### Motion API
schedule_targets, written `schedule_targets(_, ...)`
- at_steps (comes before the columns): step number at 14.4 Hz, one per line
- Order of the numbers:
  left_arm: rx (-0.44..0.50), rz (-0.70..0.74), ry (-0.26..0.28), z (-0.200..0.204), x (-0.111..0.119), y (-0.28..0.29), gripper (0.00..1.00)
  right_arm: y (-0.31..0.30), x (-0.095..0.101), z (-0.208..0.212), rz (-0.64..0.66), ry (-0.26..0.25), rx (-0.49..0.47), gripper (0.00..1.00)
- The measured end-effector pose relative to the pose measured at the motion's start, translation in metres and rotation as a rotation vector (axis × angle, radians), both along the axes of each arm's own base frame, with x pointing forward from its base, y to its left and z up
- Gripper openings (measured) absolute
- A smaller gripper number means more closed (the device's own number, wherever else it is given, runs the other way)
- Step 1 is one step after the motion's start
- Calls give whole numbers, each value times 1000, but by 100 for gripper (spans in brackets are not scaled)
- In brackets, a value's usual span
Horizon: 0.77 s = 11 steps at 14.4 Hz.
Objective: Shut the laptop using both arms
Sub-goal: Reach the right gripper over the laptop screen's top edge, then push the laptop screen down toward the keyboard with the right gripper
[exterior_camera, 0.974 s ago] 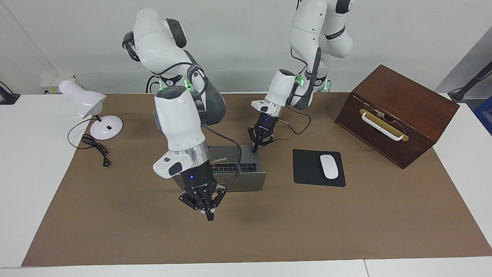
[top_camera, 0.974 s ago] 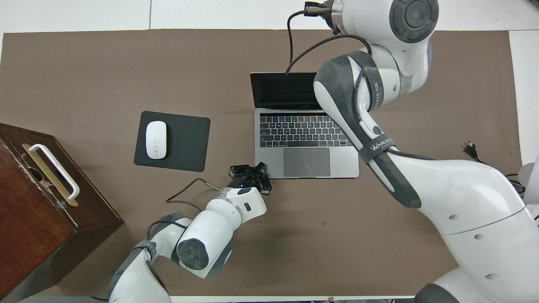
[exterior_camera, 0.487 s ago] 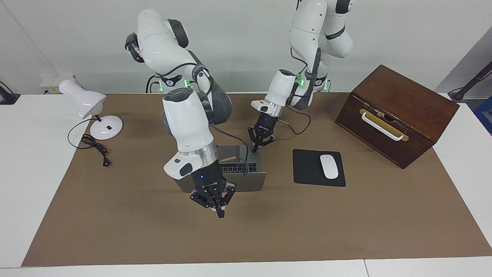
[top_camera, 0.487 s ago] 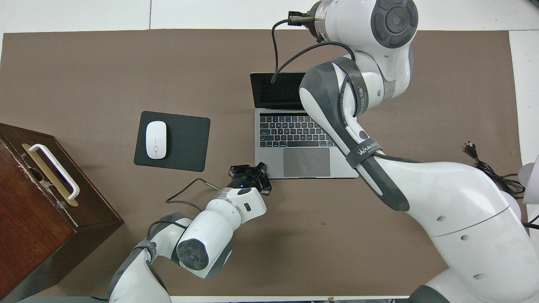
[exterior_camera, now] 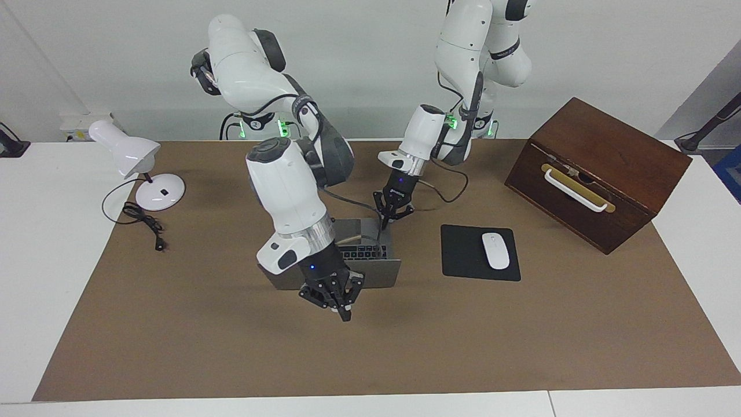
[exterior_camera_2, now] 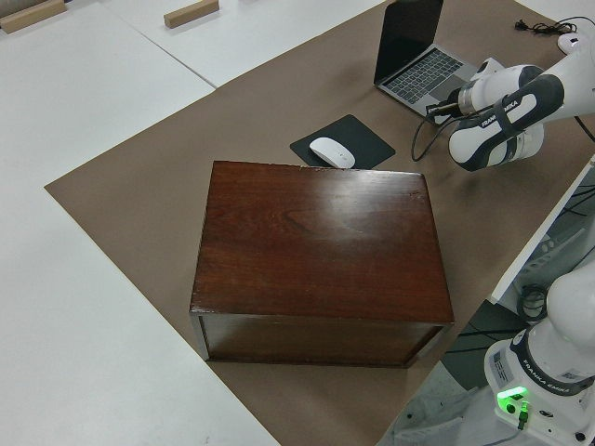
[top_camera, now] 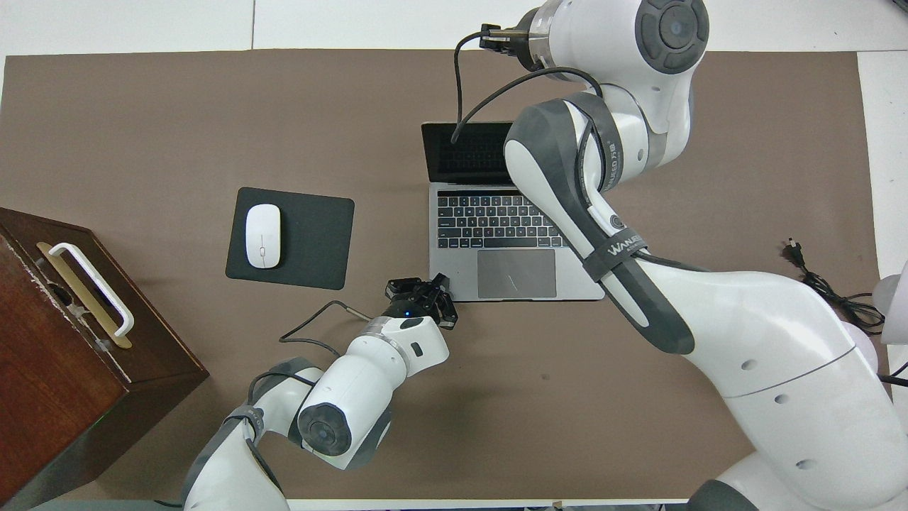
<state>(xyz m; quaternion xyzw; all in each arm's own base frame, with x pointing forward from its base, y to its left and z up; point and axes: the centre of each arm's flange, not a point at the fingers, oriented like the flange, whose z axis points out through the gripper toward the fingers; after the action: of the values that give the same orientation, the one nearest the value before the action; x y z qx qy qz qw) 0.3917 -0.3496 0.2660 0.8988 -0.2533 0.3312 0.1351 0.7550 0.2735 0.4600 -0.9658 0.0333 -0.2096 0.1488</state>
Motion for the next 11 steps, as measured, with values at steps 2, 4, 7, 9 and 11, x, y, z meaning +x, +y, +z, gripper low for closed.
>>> schedule_targets(2, 0, 0, -1, 0, 0, 0, 1, -3, -2, -5, 2, 46, -16, 1)
schedule_targets(4, 0, 0, -1, 0, 0, 0, 1, -4, -6, -11, 4, 118, -10, 1)
schedule_targets(7, 0, 0, -1, 0, 0, 0, 1, -7, -15, -22, 12, 250, 1, 1)
schedule_targets(9, 0, 0, -1, 0, 0, 0, 1, -6, -25, -31, 30, 346, -20, 1)
schedule_targets(11, -1, 0, -1, 0, 0, 0, 1, -4, -37, -39, 55, 462, -6, 1)
